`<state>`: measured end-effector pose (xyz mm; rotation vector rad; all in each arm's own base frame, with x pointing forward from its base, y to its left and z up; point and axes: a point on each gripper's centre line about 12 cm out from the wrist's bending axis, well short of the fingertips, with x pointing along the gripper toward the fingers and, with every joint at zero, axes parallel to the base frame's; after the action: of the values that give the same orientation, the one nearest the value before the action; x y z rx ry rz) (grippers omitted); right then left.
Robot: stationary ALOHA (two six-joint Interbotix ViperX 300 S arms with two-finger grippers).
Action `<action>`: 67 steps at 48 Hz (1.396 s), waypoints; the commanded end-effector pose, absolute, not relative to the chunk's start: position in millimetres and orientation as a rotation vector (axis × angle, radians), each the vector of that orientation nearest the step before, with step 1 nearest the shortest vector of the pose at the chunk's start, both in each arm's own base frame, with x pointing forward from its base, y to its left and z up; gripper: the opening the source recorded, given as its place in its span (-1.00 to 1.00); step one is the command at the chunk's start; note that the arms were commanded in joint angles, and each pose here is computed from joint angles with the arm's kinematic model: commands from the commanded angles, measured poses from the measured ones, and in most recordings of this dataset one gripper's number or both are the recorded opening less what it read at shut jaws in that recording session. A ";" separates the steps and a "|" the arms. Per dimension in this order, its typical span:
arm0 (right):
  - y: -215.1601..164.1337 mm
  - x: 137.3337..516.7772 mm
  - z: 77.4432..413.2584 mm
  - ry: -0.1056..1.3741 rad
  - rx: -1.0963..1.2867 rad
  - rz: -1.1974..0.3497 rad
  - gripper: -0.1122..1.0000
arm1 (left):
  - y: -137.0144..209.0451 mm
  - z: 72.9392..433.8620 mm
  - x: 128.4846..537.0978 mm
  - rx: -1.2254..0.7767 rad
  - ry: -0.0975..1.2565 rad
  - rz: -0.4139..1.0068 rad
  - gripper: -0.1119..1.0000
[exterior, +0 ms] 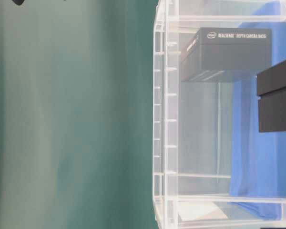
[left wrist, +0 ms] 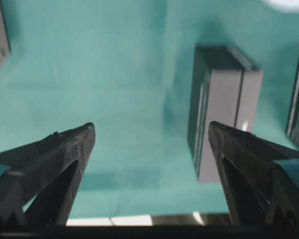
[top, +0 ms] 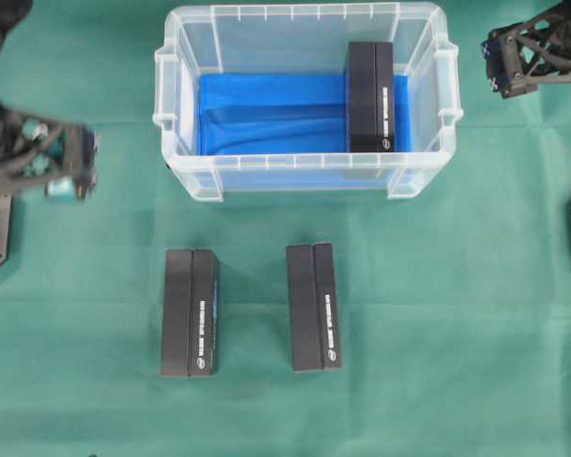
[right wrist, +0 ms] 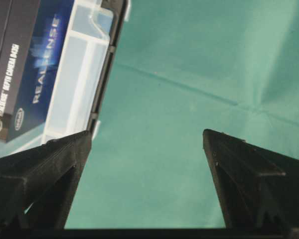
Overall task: Take out the box from the case.
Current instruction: 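Withdraw the left gripper to the left side, then move the right gripper over the right pair of black boxes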
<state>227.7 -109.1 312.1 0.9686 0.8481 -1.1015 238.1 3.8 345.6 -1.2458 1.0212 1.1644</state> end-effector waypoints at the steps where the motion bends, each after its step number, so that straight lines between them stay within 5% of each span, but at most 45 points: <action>1: -108.6 226.3 318.8 0.829 0.968 -1.093 0.85 | 21.0 353.8 235.5 -1.259 0.985 1.168 0.89; 29: -106.5 221.0 317.1 0.866 0.990 -1.136 0.85 | 116.6 351.3 206.8 -1.189 0.982 1.238 0.88; 67: -113.1 243.9 319.0 0.859 1.031 -1.152 0.85 | 124.6 350.4 207.6 -1.171 0.973 1.215 0.88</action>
<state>237.0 -111.3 308.5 1.0187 0.8909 -1.1703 208.3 123.2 345.8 -1.1679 0.9952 1.2165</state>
